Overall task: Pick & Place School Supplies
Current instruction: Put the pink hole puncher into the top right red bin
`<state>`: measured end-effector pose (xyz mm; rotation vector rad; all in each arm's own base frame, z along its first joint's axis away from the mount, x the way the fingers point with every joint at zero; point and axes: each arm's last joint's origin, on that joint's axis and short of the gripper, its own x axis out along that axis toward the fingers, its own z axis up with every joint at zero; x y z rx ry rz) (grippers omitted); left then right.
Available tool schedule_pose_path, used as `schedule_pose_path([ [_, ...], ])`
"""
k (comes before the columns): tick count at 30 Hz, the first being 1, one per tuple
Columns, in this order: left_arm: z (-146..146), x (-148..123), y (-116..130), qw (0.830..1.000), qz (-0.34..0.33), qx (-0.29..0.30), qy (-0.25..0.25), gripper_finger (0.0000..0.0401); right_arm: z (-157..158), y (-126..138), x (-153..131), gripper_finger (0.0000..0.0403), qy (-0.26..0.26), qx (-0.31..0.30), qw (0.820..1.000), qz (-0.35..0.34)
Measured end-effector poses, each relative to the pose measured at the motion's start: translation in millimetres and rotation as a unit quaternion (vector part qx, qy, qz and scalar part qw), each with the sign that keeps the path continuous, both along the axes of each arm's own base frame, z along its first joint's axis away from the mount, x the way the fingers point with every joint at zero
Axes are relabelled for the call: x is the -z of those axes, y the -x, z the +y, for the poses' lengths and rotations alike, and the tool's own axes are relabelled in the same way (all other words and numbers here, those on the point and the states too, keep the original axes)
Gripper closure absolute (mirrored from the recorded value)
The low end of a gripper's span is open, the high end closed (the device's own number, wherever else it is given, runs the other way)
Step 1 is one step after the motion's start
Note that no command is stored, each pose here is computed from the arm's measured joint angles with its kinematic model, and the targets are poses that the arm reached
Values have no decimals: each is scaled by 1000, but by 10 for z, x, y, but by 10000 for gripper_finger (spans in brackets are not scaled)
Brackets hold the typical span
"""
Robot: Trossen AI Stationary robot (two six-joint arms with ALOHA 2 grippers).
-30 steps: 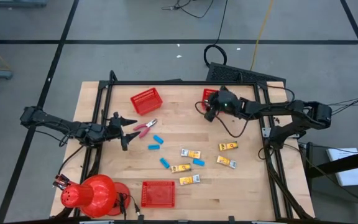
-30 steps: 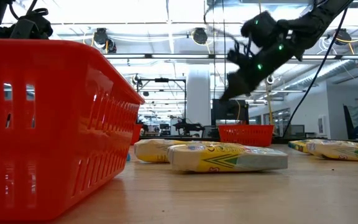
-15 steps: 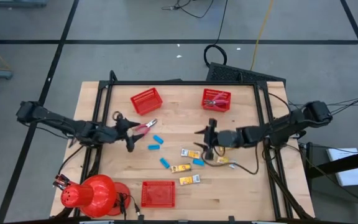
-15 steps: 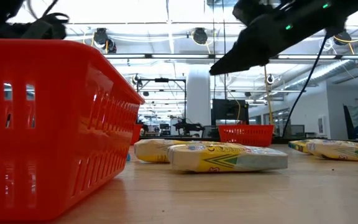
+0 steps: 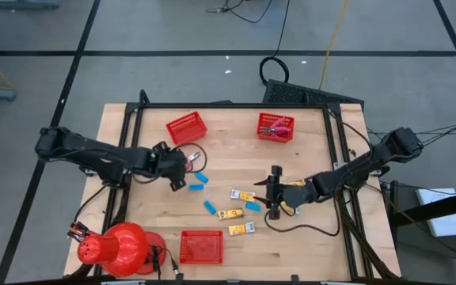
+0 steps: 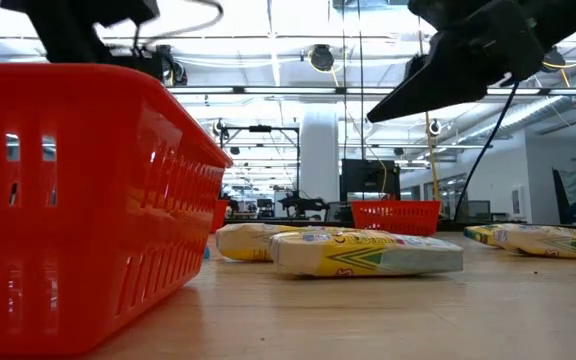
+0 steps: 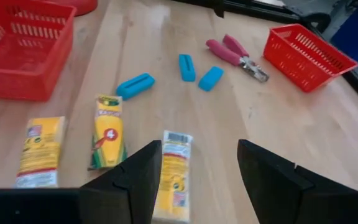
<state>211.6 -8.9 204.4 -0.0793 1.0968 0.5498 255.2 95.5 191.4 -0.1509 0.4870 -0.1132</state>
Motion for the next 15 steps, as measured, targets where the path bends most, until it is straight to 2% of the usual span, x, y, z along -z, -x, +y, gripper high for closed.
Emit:
schedule_pose_path([
  [8,200,174,-95,998,41,-22,47,107,24,160,221,202,-29,-2,1000,-8],
  [15,362,319,-140,994,75,-53,53,107,109,207,221,202,-39,-10,999,-31],
])
